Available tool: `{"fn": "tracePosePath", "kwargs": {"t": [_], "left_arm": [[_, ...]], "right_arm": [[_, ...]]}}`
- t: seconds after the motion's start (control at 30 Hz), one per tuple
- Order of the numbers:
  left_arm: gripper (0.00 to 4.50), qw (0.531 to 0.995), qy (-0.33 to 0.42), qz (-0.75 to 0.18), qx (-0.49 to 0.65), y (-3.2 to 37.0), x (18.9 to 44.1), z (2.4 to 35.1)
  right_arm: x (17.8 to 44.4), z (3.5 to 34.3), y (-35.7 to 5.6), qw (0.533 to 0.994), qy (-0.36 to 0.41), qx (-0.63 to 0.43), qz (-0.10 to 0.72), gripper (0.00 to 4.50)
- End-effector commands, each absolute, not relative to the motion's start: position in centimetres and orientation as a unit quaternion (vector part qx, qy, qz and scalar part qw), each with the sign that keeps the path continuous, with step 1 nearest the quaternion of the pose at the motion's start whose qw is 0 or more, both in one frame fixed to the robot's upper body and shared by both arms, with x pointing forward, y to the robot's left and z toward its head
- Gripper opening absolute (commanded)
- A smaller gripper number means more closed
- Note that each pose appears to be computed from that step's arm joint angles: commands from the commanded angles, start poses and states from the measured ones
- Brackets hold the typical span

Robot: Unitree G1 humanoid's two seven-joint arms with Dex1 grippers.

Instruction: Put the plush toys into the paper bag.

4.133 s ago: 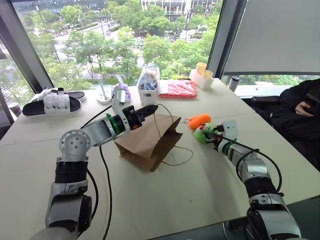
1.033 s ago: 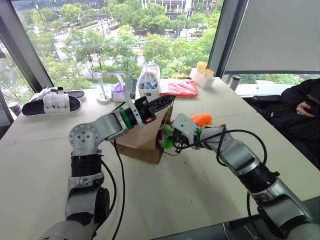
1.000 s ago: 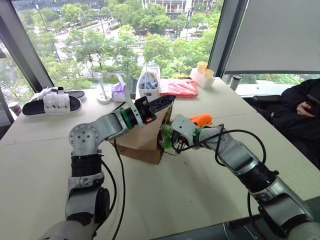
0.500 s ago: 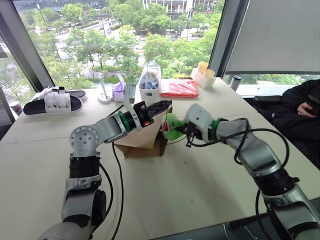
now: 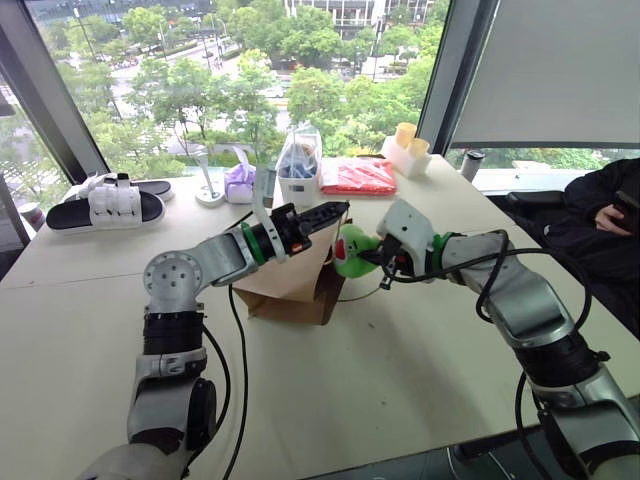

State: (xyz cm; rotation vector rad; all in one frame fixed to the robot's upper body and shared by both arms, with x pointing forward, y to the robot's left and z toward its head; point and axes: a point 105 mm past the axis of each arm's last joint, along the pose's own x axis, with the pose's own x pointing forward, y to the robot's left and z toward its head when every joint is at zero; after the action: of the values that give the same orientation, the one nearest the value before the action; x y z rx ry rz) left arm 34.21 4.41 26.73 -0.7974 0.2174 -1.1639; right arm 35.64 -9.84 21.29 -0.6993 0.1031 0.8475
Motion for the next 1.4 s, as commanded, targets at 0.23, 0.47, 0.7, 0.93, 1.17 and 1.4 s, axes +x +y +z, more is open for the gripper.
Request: {"fn": "tracePosePath", "kwargs": {"t": [0.23,0.47,0.7,0.93,1.17,1.4], "left_arm": [[0.00,0.730,0.075,-0.571,-0.369,3.6,33.0,29.1],[0.00,0.729,0.077,-0.557,-0.391,3.9,33.4,29.0],[0.00,0.733,0.080,-0.531,-0.419,5.0,34.4,28.8],[0.00,0.730,0.092,-0.521,-0.433,5.4,34.7,28.5],[0.00,0.707,0.078,-0.478,-0.515,6.5,36.5,30.1],[0.00,0.722,0.063,-0.447,-0.524,6.5,37.5,31.5]], "right_arm": [[36.3,20.0,-5.8,0.819,0.038,-0.362,0.443,0.02],[36.3,19.4,-2.7,0.820,0.020,-0.323,0.472,0.02],[37.7,19.5,-3.0,0.866,0.015,-0.237,0.439,0.36],[41.0,19.9,-5.1,0.915,0.011,-0.229,0.333,3.43],[40.4,20.1,-5.2,0.916,0.013,-0.205,0.345,4.46],[36.7,22.9,-6.9,0.890,-0.023,-0.205,0.407,4.46]]}}
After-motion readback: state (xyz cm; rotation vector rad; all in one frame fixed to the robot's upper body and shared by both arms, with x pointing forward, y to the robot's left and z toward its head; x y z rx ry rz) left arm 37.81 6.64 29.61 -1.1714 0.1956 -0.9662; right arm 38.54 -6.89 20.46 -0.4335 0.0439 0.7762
